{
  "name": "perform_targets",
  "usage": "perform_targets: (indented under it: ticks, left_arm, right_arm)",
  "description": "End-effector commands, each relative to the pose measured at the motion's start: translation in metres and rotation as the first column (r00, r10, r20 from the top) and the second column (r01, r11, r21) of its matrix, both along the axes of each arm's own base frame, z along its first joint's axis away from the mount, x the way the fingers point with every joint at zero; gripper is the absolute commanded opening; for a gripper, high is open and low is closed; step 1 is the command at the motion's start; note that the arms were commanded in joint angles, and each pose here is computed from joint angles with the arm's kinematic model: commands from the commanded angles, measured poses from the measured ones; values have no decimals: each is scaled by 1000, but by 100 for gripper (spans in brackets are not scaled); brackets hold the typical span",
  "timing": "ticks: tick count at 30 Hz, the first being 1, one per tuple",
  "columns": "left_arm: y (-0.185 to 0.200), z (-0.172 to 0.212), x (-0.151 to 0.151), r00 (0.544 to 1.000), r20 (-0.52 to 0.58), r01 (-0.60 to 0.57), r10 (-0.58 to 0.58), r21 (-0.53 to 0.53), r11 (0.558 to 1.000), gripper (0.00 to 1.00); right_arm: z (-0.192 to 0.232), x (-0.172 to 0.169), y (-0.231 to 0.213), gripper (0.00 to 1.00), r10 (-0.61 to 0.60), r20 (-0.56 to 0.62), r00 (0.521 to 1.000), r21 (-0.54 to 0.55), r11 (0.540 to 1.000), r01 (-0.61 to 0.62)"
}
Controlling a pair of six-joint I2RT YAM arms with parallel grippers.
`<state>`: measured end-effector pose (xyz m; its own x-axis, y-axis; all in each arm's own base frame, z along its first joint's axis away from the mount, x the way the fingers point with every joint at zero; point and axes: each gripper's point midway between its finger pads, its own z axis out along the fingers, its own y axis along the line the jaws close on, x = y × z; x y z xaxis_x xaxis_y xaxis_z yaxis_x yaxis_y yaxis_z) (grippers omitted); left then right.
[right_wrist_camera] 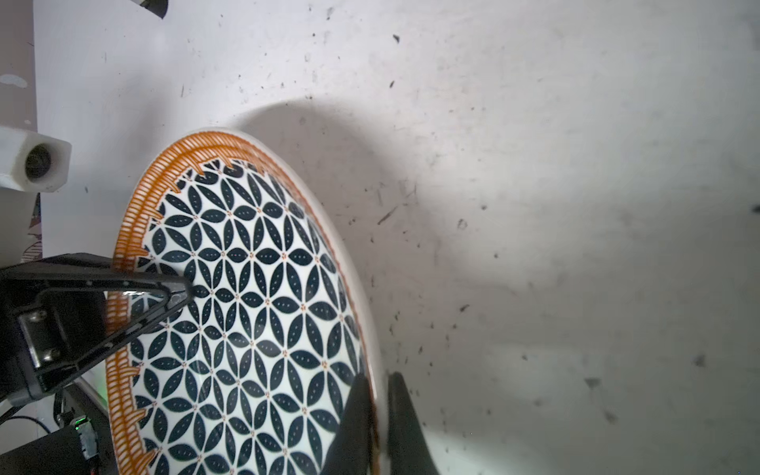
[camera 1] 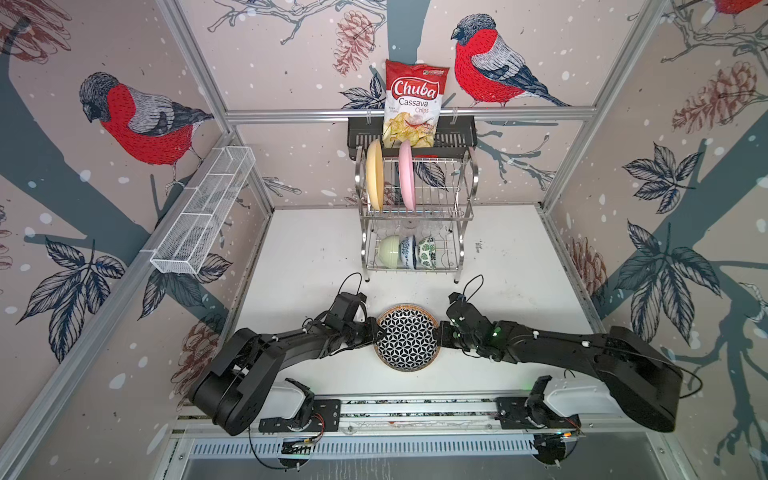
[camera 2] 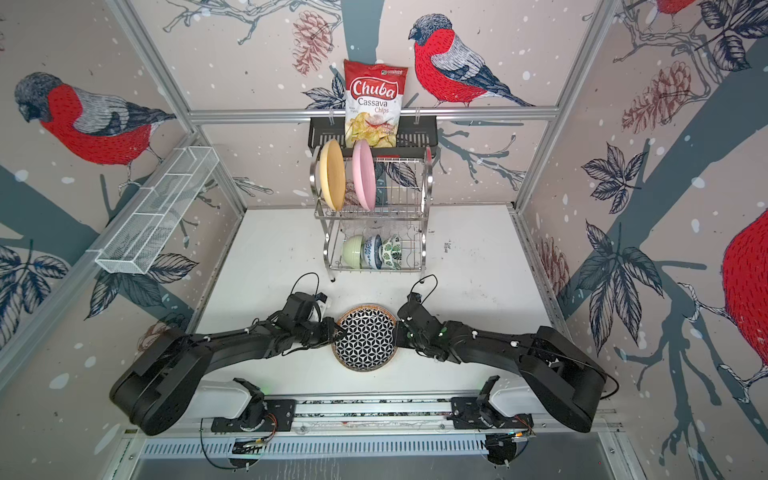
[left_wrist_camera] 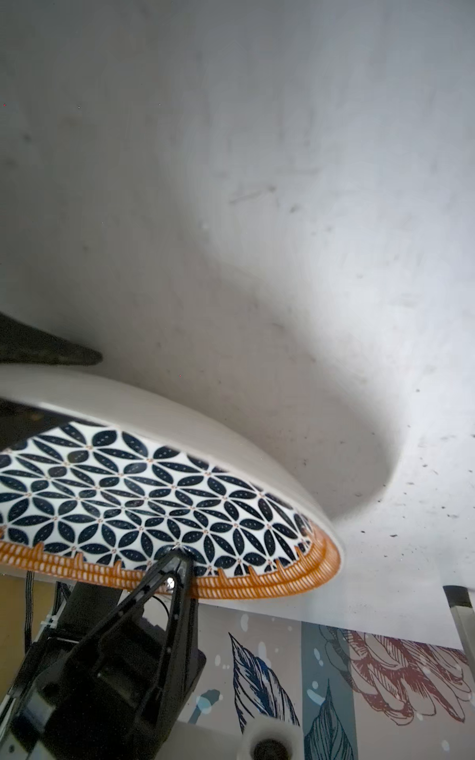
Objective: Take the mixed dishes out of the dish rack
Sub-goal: 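Lower the patterned plate flat onto the table with both grippers and release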
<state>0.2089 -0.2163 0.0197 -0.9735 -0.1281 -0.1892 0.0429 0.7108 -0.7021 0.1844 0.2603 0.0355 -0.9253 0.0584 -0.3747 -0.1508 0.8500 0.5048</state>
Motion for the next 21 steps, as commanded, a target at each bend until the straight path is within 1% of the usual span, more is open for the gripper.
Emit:
perform_targets:
  ticks: [1,9,14,15,18,20,21]
  left_arm:
    - [4,-9,0,1000,-5,-8,8,41,999,1]
    - [8,-11,1,1000,2,-16,15,65,998,29]
    - [10,-13,1,1000,6,-18,18,80,997,43]
    - [10,-12,1,1000,7,-20,19,80,997,46]
    - [13,-10,2,999,15,-30,28,89,996,49]
    - [16,-7,3,999,24,-38,36,104,994,50]
    - [17,-5,4,999,33,-45,41,112,993,50]
  right_arm:
    - [18,10,19,0,24,72,997,84,996,-30]
    - [8,12,17,0,8,58,998,71,997,-12]
    - [6,14,15,0,-4,58,998,61,998,1]
    - [7,14,15,1,-6,60,998,60,998,2]
    - [8,14,13,14,-10,63,998,60,998,6]
    - [9,15,11,18,-17,69,997,60,998,13]
    - [10,15,10,19,-21,73,997,61,998,17]
